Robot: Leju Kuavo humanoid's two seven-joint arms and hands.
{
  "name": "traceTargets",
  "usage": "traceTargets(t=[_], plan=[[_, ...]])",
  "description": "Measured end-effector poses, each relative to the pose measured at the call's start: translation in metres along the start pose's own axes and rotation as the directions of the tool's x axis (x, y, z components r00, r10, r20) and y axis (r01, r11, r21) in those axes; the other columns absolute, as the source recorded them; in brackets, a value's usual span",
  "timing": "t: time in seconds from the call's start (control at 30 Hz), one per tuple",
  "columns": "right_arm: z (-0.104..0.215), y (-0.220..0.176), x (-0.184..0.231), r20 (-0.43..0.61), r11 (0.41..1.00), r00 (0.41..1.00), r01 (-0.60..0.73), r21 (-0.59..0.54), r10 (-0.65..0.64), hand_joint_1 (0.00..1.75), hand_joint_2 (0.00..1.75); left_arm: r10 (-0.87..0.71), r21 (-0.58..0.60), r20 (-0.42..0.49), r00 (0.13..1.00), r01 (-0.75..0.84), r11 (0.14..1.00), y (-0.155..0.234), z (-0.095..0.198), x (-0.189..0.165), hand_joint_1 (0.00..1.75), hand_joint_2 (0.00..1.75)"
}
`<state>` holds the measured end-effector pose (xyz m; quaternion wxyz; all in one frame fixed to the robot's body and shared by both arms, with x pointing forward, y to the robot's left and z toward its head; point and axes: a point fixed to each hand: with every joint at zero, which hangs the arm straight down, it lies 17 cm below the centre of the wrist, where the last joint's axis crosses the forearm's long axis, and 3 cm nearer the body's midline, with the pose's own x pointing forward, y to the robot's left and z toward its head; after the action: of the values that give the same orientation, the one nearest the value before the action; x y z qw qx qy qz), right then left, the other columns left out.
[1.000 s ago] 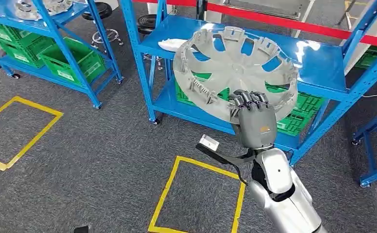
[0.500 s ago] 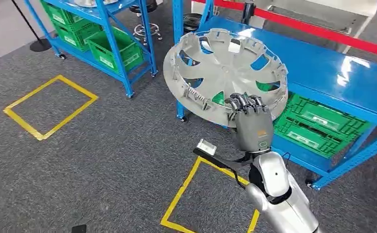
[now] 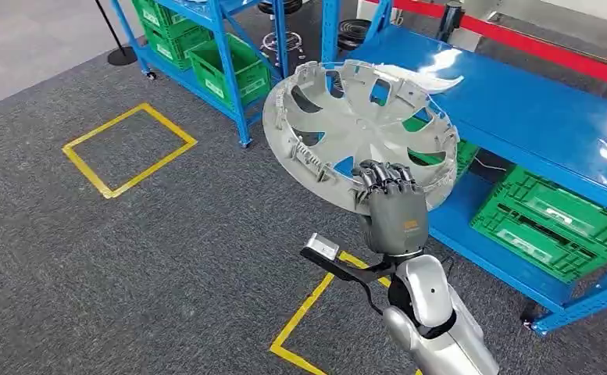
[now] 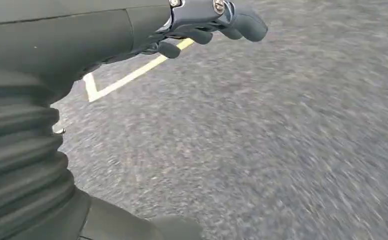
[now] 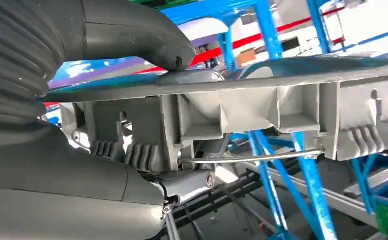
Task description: Take the parts from the cabinet and place them on the table.
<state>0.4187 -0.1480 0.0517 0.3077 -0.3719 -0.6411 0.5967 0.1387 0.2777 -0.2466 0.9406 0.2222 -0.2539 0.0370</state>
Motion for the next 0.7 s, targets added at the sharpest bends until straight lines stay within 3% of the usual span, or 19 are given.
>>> traceTargets(t=[0.3,0.7], plan=[[-0.003,-0.006,-0.002,0.004,0.999,0.999,-0.04,-0.025,0.04,1.75,1.75,0.041,-0.009,-0.041,0.998,-0.041,0.999,-0.001,0.001,-0.01,0.0,1.75],[-0.034,-0.037,-0.006,0.019,0.994,0.997,-0.077,-0.081,0.079,1.75,1.75,0.091,-0.022,-0.001,0.996,-0.091,0.996,0.002,-0.006,0.008,0.0,1.75]])
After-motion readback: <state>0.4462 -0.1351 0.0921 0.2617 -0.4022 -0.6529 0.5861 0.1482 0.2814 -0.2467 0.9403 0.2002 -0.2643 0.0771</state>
